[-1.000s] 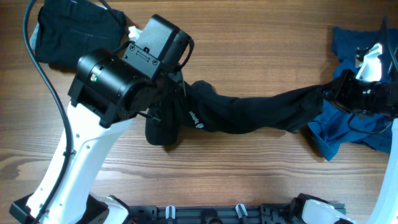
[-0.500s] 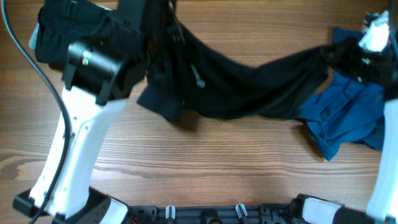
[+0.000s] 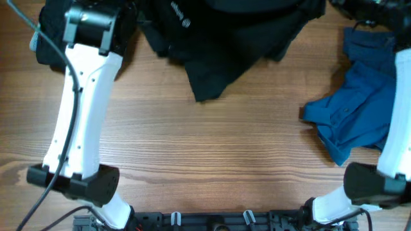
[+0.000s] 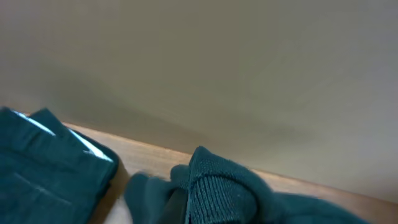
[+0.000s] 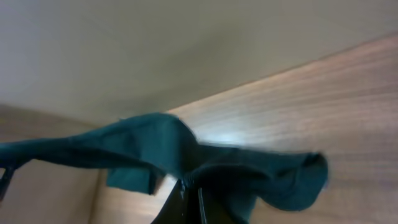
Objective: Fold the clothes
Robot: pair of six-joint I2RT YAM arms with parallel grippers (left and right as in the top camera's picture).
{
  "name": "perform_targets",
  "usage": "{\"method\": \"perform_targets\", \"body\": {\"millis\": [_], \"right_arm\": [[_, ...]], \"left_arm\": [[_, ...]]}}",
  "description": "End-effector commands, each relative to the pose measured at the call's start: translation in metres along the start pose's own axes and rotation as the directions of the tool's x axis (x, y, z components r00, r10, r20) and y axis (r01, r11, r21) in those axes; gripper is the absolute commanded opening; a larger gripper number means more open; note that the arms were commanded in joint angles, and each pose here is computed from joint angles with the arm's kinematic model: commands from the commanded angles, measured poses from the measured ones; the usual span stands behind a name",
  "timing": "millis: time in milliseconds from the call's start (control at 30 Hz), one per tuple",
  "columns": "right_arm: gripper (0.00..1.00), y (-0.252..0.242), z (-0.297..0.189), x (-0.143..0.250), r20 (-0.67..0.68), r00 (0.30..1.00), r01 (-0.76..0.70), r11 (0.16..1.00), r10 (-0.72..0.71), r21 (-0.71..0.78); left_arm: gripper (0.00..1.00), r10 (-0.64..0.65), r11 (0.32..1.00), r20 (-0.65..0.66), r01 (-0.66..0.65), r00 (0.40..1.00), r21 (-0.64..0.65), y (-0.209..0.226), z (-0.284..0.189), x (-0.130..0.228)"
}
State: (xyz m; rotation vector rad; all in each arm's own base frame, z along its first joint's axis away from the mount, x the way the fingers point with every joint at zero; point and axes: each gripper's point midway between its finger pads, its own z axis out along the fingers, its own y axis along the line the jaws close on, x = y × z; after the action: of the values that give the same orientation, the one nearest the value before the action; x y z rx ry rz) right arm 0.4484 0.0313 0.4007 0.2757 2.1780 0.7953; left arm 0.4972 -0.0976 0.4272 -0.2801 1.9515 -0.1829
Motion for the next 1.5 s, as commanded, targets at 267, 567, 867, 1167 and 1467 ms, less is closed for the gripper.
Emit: {"method": "perform_targets", "body": {"millis": [267,567,867,1167,1467], "right_arm": [[0.04,-0.021,-0.036,0.046,-0.125,0.992,0.027,0.981,-0.003,0.191],[0.04,0.032,-0.096,0.055,-0.025,0.999,0.046,0.995,-0.044,0.088],[0.05,0.028,-0.092,0.055,-0.035,0.999,0.026,0.995,-0.023,0.099],[0.04,-0.036,-0.081,0.044,-0.002,0.999,-0.034,0.92,0.038,0.39],[0.04,-0.072,-0.079,0.079,-0.141,0.98,-0.044,0.843,0.141,0.536]], "left_arm": [[0.04,-0.02,0.999,-0.137,0.016,0.99,-0.031,0.023,-0.078,0.016],[0.04,-0.038,0.991,-0.081,0.048,0.996,0.123,-0.002,-0.174,0.006],[0.04,-0.027,0.99,-0.102,0.041,0.994,0.137,-0.007,-0.18,0.013],[0.04,0.024,0.999,-0.188,-0.029,0.982,-0.023,0.011,-0.144,0.039],[0.04,0.025,0.997,-0.257,-0.043,0.966,-0.064,0.017,-0.136,0.057]]}}
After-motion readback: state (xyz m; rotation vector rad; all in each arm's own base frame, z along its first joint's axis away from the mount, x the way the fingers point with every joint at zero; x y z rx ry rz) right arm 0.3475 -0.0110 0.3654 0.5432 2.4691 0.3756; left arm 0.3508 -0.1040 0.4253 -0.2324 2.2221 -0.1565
